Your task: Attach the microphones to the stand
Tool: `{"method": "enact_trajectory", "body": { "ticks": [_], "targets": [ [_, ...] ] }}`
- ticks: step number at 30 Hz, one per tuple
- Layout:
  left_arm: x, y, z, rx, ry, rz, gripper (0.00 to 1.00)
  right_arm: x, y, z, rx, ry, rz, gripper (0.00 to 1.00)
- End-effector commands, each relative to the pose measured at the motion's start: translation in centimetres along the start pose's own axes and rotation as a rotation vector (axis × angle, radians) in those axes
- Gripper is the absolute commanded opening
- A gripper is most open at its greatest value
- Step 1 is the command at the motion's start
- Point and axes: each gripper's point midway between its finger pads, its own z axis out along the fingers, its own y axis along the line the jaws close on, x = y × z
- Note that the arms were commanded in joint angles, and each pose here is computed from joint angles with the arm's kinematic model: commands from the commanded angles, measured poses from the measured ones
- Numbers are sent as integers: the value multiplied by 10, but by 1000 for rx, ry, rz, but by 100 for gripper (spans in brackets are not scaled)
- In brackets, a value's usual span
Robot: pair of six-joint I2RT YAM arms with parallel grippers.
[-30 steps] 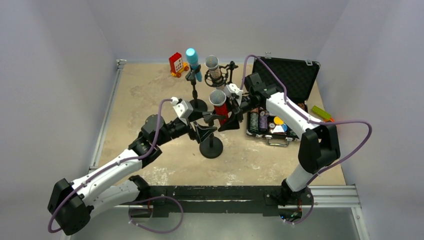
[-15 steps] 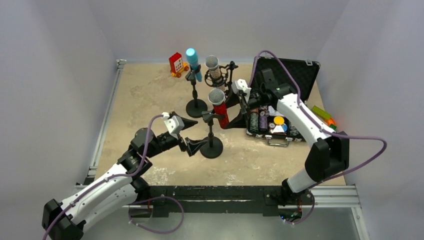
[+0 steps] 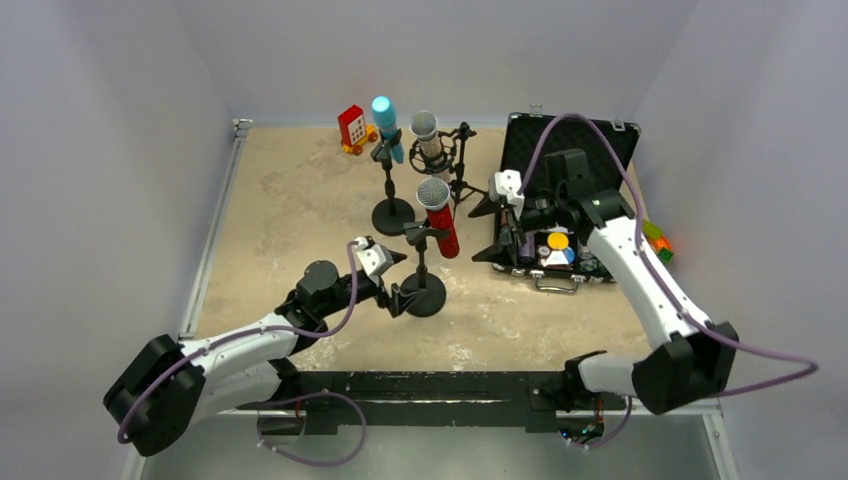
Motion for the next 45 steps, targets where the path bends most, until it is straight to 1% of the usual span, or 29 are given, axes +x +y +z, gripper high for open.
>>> {"method": "enact_trajectory", "body": {
  "ticks": [1,3,4,5,6,8,9,11,14,17,18,20,21,23,24,25,28,31,33,34,37,40,42,43,45],
  "targets": [
    [-66,5,19,14,-205,143,93,-7,-1,-26,194,61,-78,94],
    [-68,9,23,1,-203,153,92,-6,-18,-38,370,33,26,96],
    [-68,11,25,-5,-196,154,91,0,-24,-43,445,12,145,98],
    [-68,11,26,-5,-191,153,90,5,-18,-40,406,7,198,99],
    [-68,12,28,-4,-184,151,88,10,-7,-34,327,23,239,96],
    [-69,12,31,3,-176,179,83,12,7,-29,216,27,238,90],
    [-68,12,32,5,-172,179,81,17,10,-28,216,17,235,90],
    [-68,13,33,4,-161,173,74,17,7,-29,267,-21,178,91],
    [-67,14,34,2,-153,164,65,18,10,-33,290,-25,128,92],
    [-68,13,36,9,-152,154,52,19,11,-39,299,-49,127,92],
    [-69,12,37,17,-151,154,43,21,10,-42,308,-53,129,92],
    [-70,7,39,40,-154,124,35,21,9,-44,312,-61,132,92],
    [-71,6,40,48,-156,116,30,22,9,-45,313,-64,132,92],
    [-72,5,41,57,-157,110,15,21,10,-45,309,-68,133,92],
    [-72,4,41,61,-159,110,5,21,11,-45,307,-70,134,92],
    [-72,4,40,59,-161,107,0,22,11,-45,305,-71,135,92],
    [-73,8,29,14,-179,111,0,22,11,-45,304,-71,134,92],
    [-75,23,4,-121,-207,130,0,21,12,-47,310,-73,121,92],
    [-74,37,-12,-213,-194,133,0,20,13,-48,314,-75,115,92],
    [-73,45,-19,-259,-178,154,0,20,13,-48,316,-74,113,92],
    [-78,73,-42,-386,-172,138,0,22,13,-48,317,-70,112,92],
    [-89,102,-60,-490,-197,146,0,24,13,-48,312,-61,117,92],
    [-101,122,-68,-543,-226,163,0,25,13,-48,308,-60,119,92],
    [-105,132,-70,-571,-243,134,0,25,12,-48,309,-59,120,92],
    [-119,155,-76,-633,-275,150,0,25,13,-48,310,-59,120,92]
  ]
}}
